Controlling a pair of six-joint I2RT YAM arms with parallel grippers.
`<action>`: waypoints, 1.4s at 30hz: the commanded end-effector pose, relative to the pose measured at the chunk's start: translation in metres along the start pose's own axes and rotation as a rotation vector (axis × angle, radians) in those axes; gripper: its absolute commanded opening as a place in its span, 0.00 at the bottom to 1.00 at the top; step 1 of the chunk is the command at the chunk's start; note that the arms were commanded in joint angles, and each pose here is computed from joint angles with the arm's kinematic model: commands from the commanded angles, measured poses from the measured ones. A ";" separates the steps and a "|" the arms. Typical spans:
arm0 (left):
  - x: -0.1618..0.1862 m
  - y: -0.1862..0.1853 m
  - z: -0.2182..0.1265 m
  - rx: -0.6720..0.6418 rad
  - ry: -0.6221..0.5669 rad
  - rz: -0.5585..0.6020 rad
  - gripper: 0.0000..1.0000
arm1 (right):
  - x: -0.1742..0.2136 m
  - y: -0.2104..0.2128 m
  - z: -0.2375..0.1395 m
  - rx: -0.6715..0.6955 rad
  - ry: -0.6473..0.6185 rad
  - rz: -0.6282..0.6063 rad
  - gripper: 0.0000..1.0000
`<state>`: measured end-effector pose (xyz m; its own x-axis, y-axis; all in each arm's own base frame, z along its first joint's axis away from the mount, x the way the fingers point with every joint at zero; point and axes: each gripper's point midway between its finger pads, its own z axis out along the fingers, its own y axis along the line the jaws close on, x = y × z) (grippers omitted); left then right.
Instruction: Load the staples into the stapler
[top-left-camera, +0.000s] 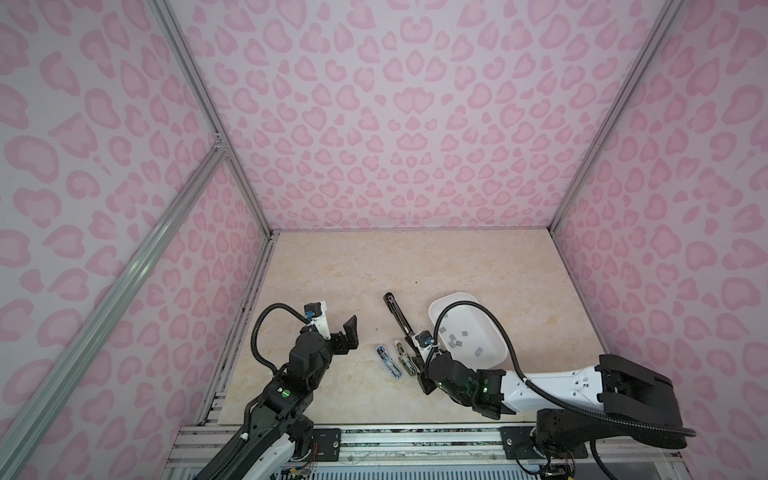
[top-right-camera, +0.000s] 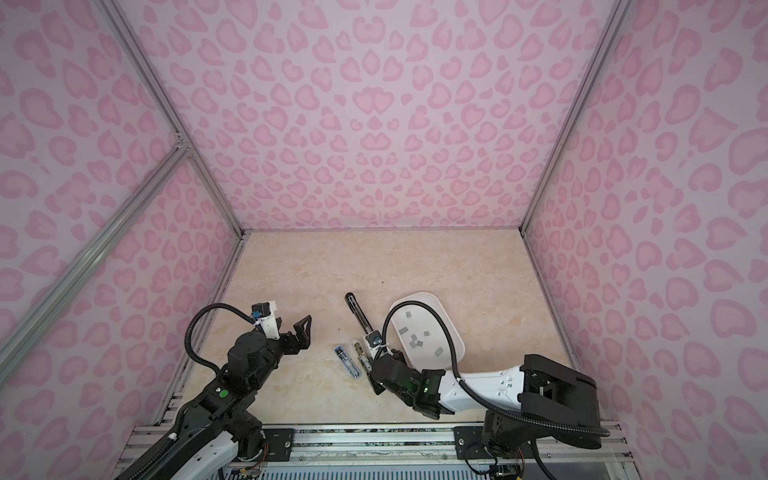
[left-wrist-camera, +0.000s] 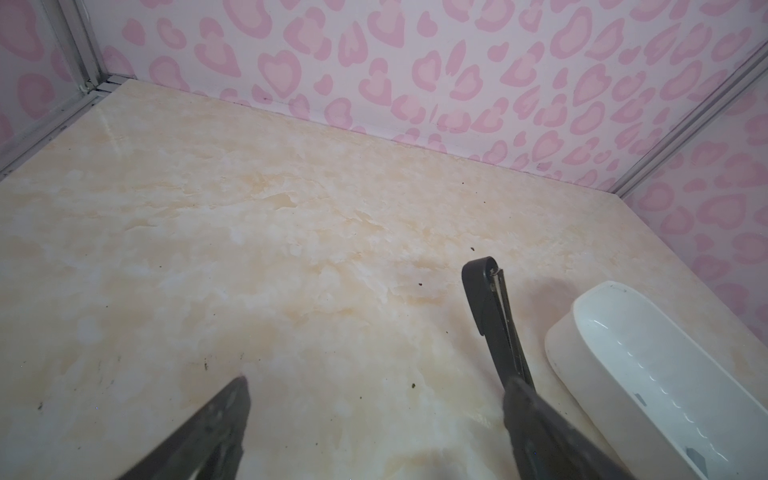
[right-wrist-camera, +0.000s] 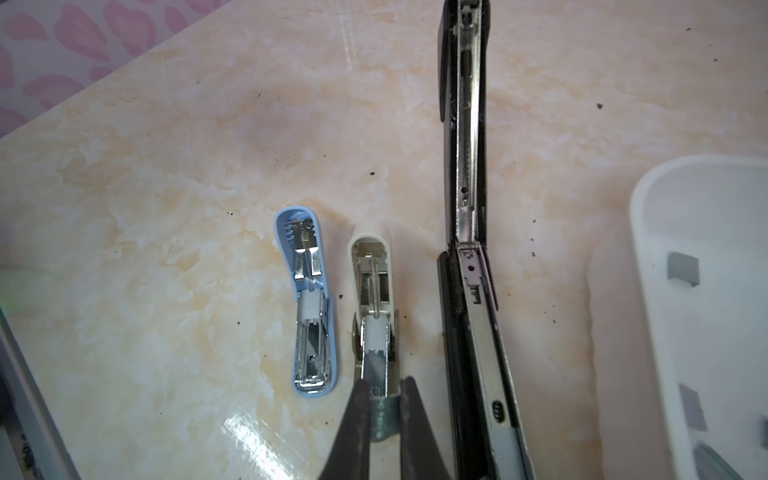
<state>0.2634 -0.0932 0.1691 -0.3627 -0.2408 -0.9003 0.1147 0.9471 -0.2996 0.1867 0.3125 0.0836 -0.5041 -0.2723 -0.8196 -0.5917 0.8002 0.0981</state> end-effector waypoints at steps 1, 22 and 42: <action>-0.011 -0.002 -0.002 0.007 -0.042 0.000 0.96 | -0.001 -0.001 0.003 0.018 -0.007 0.017 0.07; -0.010 -0.004 -0.002 0.015 -0.037 0.004 0.96 | 0.024 0.012 0.027 0.023 0.042 0.008 0.05; -0.011 -0.003 -0.002 0.013 -0.039 0.003 0.96 | 0.029 0.004 0.032 0.081 0.053 -0.027 0.06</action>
<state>0.2629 -0.0932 0.1716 -0.3538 -0.2349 -0.9053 0.1218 0.9481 -0.2936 0.1861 0.3250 0.0420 -0.5327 -0.3244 -0.7817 -0.5666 0.8228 0.0446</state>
